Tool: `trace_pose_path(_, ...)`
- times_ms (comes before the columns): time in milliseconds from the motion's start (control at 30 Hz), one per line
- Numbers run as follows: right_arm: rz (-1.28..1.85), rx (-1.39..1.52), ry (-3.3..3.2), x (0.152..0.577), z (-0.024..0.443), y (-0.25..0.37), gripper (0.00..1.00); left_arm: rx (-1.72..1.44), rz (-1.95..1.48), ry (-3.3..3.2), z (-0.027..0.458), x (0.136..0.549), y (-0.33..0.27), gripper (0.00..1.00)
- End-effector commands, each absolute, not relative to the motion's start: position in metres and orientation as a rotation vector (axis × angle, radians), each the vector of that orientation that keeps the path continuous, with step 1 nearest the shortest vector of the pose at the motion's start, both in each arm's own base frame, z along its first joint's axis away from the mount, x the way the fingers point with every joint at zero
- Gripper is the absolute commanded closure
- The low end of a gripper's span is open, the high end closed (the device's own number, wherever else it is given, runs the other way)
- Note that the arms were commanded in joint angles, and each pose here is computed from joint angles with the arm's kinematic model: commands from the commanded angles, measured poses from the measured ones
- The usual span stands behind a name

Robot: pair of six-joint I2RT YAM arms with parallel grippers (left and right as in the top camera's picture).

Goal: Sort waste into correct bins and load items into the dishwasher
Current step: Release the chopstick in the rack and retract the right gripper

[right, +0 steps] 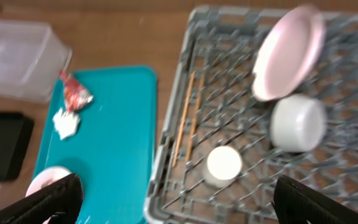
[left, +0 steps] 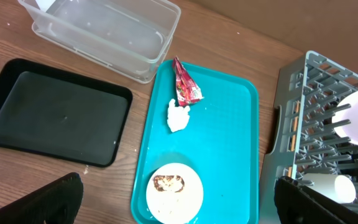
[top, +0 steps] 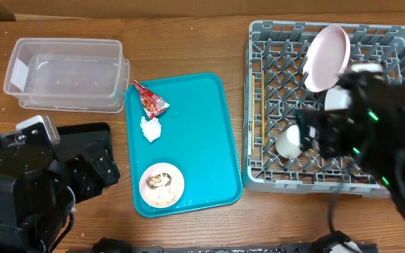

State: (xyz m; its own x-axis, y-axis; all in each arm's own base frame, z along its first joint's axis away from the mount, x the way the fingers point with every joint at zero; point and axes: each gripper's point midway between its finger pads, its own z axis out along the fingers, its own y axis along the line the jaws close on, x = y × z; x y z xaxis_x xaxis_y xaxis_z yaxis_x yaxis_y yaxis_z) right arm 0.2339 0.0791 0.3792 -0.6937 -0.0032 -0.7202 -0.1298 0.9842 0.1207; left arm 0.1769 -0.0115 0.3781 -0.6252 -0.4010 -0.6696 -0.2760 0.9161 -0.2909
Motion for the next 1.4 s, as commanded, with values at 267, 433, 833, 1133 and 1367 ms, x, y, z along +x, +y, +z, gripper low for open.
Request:
trace_pose_path(267,0.124,0.205,1.869,0.219,0.437,0.009,0.00,-0.499,-0.191,2.267,0.381,0.177,-0.008,0.00)
trace_pose_path(433,0.061,0.067,1.823,0.225,0.392,0.011,0.00,-0.499,-0.191,2.267,0.381,0.177,-0.008,0.00)
trace_pose_path(833,0.058,0.060,1.754,0.231,0.255,0.010,0.00,-0.499,-0.191,2.267,0.381,0.177,-0.008,0.00)
trace_pose_path(1133,0.075,0.067,1.640,0.230,0.210,0.010,0.00,-0.499,-0.191,2.267,0.381,0.177,-0.008,0.00)
trace_pose_path(1367,0.082,0.068,1.600,0.241,0.185,0.012,0.00,-0.499,-0.191,2.267,0.381,0.177,-0.008,0.00)
